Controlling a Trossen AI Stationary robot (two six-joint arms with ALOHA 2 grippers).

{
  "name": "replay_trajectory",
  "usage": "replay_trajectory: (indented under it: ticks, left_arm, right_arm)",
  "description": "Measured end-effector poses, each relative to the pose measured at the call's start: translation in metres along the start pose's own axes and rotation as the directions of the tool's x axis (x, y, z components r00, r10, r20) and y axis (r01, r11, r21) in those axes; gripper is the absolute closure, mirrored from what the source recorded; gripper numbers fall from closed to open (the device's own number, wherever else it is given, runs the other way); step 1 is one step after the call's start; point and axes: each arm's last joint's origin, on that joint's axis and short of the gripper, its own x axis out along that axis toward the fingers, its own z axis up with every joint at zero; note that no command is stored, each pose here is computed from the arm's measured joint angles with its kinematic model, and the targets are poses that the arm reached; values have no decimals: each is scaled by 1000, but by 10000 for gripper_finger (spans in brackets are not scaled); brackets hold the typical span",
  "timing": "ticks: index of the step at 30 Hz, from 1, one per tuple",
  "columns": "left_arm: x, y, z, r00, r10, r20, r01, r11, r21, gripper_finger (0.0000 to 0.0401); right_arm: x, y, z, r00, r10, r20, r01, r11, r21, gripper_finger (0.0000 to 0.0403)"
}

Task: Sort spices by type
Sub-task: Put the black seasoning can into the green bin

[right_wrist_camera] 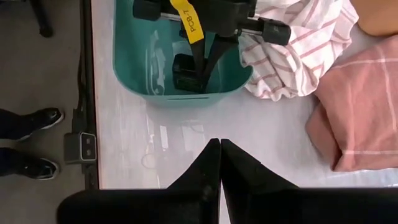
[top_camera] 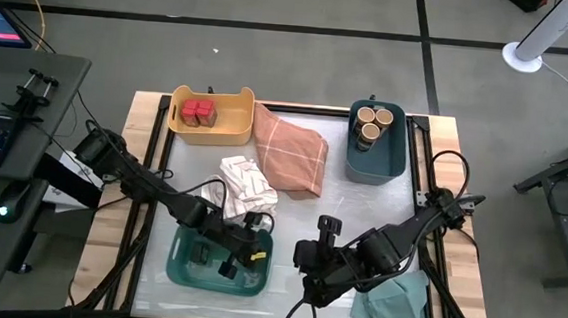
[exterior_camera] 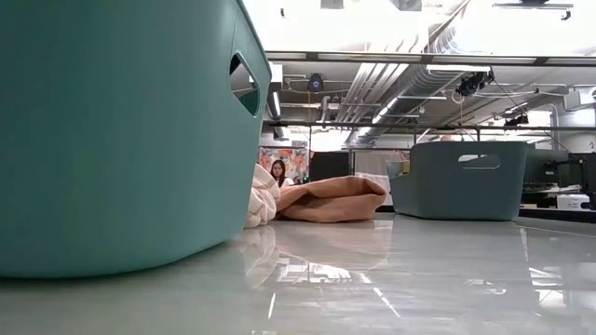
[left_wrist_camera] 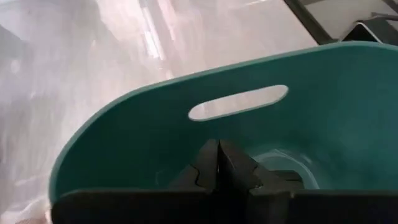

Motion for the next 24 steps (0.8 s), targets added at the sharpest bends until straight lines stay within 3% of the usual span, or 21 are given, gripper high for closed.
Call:
replay_trajectory:
  ticks: [24]
  left_arm:
    - [-15, -2, -9, 988, -63, -138, 68, 997, 33, 401]
  right_arm:
    - [1, -2, 0, 1000, -6, -5, 6, 999, -48, 403]
